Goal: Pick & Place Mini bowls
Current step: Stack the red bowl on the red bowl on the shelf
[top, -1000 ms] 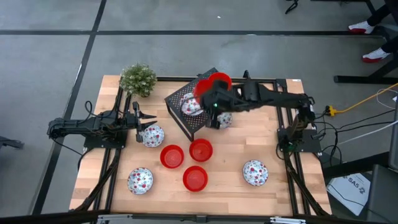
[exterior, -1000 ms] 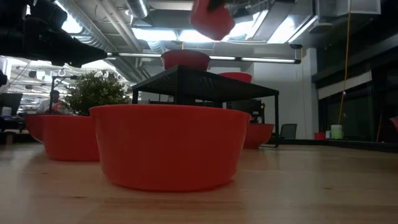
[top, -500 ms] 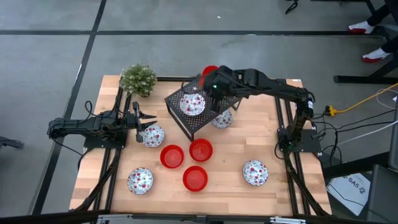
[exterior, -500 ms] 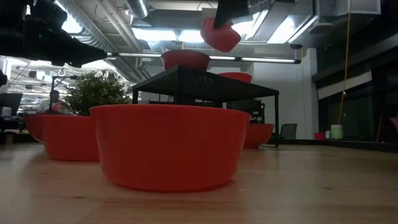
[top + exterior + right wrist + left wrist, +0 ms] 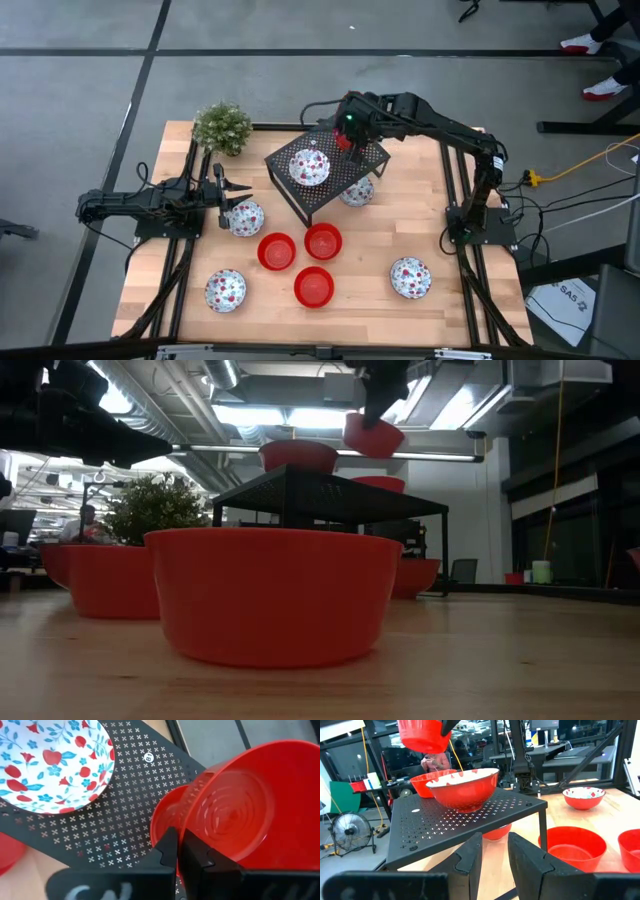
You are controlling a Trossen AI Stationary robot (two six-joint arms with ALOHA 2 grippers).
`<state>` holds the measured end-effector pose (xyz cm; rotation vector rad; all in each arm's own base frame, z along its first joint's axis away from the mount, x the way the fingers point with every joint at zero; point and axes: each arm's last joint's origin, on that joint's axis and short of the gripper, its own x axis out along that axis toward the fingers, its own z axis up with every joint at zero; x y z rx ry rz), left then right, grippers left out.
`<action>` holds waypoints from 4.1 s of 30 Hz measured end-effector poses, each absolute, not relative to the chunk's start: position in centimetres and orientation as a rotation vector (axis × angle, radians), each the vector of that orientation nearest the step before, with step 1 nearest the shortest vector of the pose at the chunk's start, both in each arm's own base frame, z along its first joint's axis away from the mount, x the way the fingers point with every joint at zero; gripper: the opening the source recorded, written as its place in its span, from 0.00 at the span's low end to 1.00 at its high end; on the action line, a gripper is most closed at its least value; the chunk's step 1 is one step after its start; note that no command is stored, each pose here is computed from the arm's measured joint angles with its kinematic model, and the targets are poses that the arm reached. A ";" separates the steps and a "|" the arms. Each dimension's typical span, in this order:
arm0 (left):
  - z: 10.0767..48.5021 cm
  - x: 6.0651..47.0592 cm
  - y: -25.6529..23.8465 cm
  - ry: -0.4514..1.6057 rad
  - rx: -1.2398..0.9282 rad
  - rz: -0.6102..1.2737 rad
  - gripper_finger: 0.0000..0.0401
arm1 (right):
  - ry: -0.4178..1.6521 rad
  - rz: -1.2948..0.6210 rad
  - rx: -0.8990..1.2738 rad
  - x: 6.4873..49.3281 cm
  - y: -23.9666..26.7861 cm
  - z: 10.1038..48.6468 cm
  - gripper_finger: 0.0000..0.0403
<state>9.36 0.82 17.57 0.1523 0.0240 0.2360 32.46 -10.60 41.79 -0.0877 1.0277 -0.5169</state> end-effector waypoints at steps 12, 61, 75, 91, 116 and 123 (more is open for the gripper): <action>17.6 9.4 0.8 0.023 0.152 0.236 0.22 | 1.060 -0.489 -0.051 32.4 -11.6 40.8 0.02; 17.6 9.4 0.8 0.024 0.152 0.236 0.22 | 1.202 -0.407 -0.076 33.8 -12.1 34.7 0.03; 17.6 9.4 0.8 0.024 0.152 0.236 0.22 | 1.216 -0.398 -0.094 33.4 -12.0 35.3 0.08; 17.6 9.4 0.8 0.024 0.152 0.236 0.22 | 1.121 -0.420 -0.101 33.1 -11.9 38.3 0.08; 17.6 9.4 0.8 0.024 0.152 0.236 0.22 | 1.169 -0.412 -0.114 32.9 -12.5 37.8 0.13; 17.6 9.4 0.8 0.024 0.152 0.236 0.22 | 1.165 -0.419 -0.104 32.9 -12.5 37.8 0.33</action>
